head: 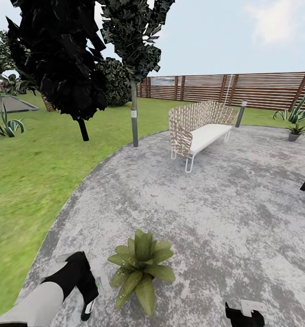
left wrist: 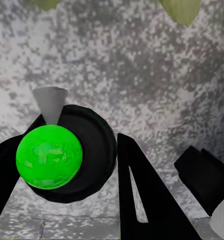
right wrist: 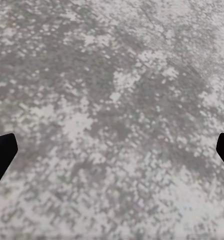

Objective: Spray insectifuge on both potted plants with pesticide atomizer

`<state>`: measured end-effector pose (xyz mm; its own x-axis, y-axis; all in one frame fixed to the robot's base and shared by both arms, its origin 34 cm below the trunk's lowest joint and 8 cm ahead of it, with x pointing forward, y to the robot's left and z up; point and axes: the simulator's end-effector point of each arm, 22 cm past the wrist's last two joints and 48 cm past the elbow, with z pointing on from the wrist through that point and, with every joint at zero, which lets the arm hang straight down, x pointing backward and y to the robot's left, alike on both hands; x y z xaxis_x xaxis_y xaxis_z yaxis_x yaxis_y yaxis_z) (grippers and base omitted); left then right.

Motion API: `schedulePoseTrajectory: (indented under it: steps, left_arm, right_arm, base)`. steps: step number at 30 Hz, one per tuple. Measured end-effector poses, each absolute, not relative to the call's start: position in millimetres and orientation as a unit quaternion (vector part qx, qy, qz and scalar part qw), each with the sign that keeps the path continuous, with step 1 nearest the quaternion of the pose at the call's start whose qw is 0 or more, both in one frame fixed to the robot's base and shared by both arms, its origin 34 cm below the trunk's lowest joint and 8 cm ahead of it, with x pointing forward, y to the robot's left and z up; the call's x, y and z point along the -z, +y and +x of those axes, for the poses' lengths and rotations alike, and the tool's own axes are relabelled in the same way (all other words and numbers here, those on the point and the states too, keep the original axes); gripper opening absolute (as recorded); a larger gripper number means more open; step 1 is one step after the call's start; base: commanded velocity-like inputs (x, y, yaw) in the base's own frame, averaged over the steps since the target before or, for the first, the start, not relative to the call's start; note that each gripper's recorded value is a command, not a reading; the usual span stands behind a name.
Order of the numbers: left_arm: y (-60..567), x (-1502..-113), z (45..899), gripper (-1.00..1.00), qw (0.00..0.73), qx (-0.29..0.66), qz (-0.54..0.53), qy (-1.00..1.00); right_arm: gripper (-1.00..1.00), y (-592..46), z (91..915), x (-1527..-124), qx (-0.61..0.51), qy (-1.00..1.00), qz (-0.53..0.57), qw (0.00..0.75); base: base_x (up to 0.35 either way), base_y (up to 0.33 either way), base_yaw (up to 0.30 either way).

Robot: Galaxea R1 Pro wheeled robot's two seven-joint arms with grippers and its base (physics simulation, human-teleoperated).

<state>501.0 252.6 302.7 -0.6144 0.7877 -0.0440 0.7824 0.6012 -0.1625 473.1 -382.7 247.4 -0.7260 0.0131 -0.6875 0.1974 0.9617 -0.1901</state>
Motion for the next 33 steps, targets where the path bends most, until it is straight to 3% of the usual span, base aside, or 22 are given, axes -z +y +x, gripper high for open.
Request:
schedulePoseTrajectory:
  steps: [23,33]
  left_arm:
    - [290.0,-299.0,491.8,-1.00,0.034,-0.068,-0.430,-0.900]
    - [282.4,-298.7,492.3,-1.00,0.032,-0.070,-0.431,-0.899]
  right_arm:
    - [1.00,-382.6,473.2,-247.4,0.126,0.920,0.057,0.366]
    - [1.00,-382.5,473.3,-247.4,0.126,0.920,0.057,0.366]
  base:
    - [0.000,0.000,0.004]
    - [0.002,0.000,0.232]
